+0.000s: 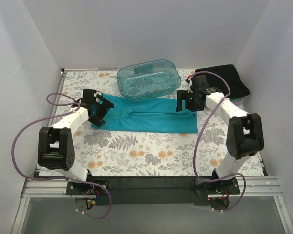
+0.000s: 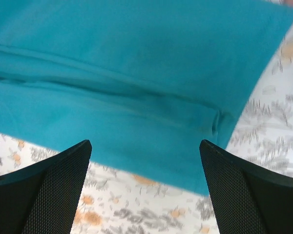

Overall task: Fold and stack the t-shirts
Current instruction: Fold the tshirt

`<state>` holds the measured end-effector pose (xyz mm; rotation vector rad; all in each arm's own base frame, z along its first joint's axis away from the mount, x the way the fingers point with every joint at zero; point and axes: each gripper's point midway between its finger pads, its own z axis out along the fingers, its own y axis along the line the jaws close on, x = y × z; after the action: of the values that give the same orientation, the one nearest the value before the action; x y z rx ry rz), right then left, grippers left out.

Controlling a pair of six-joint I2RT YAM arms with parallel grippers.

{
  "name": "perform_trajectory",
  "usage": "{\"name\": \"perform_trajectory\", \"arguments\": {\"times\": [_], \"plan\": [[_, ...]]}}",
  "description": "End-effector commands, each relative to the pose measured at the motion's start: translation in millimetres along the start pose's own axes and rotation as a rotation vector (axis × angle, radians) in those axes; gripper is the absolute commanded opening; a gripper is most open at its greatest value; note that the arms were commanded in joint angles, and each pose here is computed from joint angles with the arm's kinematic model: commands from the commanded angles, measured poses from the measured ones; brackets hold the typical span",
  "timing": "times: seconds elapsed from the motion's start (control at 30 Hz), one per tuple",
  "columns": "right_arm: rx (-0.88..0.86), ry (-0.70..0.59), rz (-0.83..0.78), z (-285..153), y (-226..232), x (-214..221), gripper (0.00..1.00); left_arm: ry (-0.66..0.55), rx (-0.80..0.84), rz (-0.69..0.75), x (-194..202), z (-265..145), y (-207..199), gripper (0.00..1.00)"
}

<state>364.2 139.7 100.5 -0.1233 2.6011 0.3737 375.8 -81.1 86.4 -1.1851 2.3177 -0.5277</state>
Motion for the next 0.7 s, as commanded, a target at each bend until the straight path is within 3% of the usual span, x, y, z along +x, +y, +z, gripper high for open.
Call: {"name": "perform_trajectory", "arguments": {"times": [0.0,0.23,0.33,0.37,0.53,0.63,0.67], "plan": [[-0.050,-0.034,-0.105,29.5,6.5,-31.3,0.98,0.039,-0.016,0.020,11.1,13.9,15.3,0.98],[-0.035,0.069,-0.161,72.8,13.5,-3.8,0.98,0.107,-0.162,-0.002,22.4,52.2,59.3,0.98],[-0.039,0.127,-0.140,78.0,14.7,38.6,0.97,0.137,-0.203,-0.076,22.0,57.7,73.8,0.98],[-0.046,0.179,-0.122,74.8,12.1,71.8,0.97,0.135,-0.202,-0.086,21.1,58.6,74.8,0.98],[-0.120,0.261,-0.134,57.5,48.3,155.7,0.96,0.064,-0.290,-0.072,-2.2,63.5,86.1,0.98],[-0.114,0.308,-0.141,40.1,66.9,202.2,0.96,-0.021,-0.361,-0.110,-42.8,65.0,102.4,0.98],[-0.109,0.305,-0.062,33.0,76.1,209.8,0.96,-0.033,-0.362,-0.128,-53.9,68.9,101.1,0.98]]}}
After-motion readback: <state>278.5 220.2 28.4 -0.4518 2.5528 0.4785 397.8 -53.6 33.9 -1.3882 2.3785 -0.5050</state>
